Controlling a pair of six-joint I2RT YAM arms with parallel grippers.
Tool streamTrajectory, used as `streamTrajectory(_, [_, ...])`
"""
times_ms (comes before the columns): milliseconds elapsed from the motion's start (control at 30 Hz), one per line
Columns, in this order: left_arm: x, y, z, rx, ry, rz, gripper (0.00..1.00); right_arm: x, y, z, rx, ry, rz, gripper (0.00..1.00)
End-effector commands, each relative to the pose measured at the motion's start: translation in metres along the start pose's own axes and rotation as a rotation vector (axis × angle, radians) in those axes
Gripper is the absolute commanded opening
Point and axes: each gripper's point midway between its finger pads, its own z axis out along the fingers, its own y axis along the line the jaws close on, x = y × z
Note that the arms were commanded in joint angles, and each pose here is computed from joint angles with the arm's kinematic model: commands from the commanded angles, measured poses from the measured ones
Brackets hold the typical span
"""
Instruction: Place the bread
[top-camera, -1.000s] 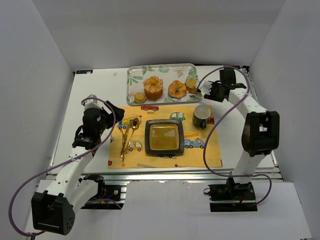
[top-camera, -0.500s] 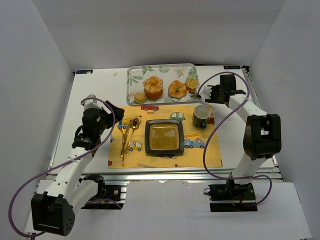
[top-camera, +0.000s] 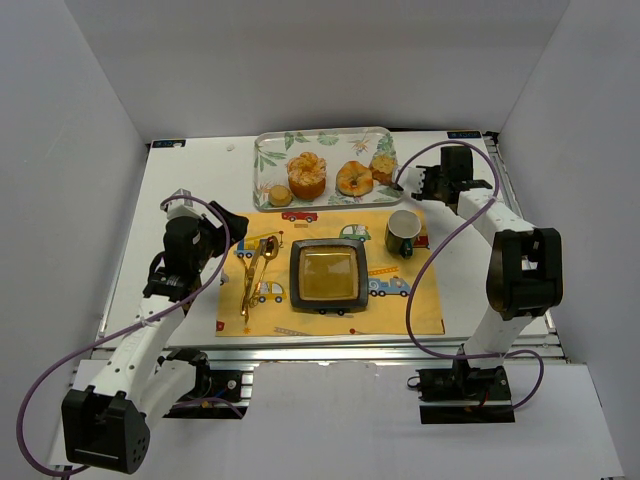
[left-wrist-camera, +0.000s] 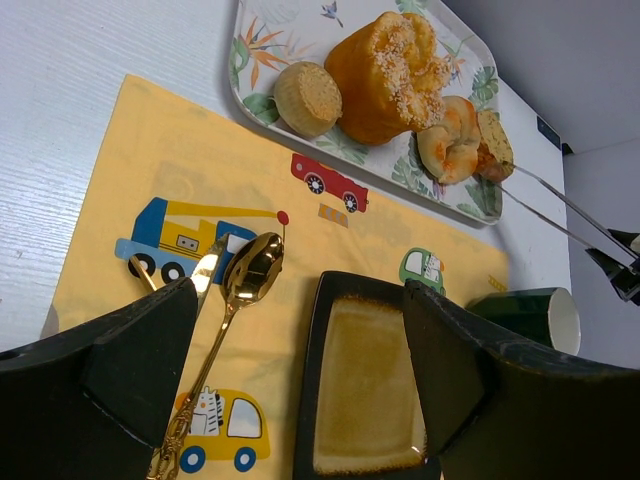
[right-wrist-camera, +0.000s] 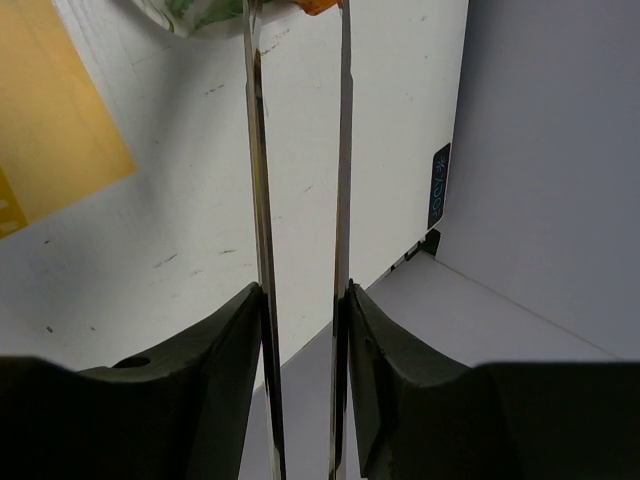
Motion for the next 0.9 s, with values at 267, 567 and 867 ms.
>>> streamTrajectory(267, [-0.014,-0.012,-0.004,0.036,-0.036,-0.008,0.92,-0.009,-0.017,-0.012,0.034,-0.03,0.034,0.17])
streamTrajectory(567, [-0.018,-0.015,-0.005,0.042,-0.046,-0.007,0.92,-0.028,-0.045,-0.05,0.087,-0.127,0.205,0.05])
streamTrajectory(867, [-0.019,-0.017,-0.006,0.045,-0.045,-0.004,0.92,-0.043,-0.039,-0.089,0.087,-0.195,0.242,0.04])
